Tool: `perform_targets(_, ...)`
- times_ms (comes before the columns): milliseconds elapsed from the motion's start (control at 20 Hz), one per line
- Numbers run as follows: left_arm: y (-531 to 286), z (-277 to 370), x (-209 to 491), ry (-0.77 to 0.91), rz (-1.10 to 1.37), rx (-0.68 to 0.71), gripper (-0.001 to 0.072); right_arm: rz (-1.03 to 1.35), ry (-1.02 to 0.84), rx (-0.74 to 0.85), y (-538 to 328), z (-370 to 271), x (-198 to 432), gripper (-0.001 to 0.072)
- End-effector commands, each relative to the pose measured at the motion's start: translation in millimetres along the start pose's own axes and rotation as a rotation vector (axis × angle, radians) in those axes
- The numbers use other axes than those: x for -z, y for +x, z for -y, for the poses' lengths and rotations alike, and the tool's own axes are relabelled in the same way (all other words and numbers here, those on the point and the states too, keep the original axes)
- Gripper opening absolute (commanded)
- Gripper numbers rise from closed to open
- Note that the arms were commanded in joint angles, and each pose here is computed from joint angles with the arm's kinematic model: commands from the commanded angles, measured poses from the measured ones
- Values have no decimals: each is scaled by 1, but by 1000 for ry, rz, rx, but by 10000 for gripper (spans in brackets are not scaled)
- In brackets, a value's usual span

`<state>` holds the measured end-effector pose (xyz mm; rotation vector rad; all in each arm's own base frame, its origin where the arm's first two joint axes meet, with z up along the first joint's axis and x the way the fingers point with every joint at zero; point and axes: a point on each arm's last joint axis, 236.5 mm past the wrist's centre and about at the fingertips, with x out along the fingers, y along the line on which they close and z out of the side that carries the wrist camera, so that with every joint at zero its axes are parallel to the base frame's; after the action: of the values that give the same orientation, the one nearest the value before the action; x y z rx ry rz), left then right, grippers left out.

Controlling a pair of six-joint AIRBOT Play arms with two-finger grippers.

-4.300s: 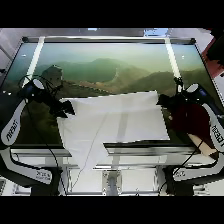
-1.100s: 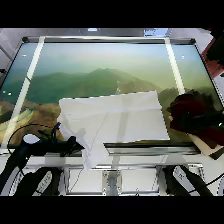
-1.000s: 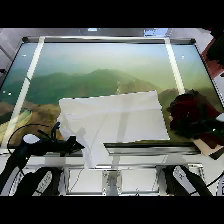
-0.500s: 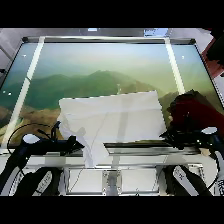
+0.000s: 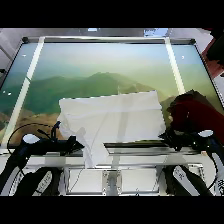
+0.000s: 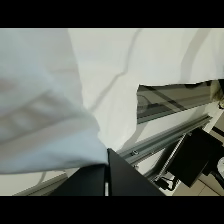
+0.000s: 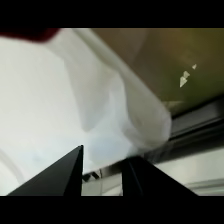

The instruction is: Fold the shirts.

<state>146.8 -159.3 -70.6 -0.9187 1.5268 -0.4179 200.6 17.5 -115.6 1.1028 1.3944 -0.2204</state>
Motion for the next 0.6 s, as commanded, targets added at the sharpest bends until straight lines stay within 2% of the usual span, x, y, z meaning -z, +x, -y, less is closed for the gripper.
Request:
perform_targets(0,0,0,1,1,-4,1,8,63,26,-17,0,-3,-15,313)
perform_targets(50,0,0,1,1,-4,1,8,62,26,-26,0,-5,-14,239)
perform_targets(100,0,1,1,0,-3,3,8,58,-1,-40,0,-9,-13,44)
perform_targets(300,-6,18,-2,15,-4,46,7,46,-107,-198,-12,-52,-12,35)
perform_targets(400,-20,36,-15,84,17,47,7,38,-185,-266,-30,-79,-13,34)
perform_targets(550,-51,60,-32,228,48,-11,7,67,-310,-262,-61,-100,-21,34)
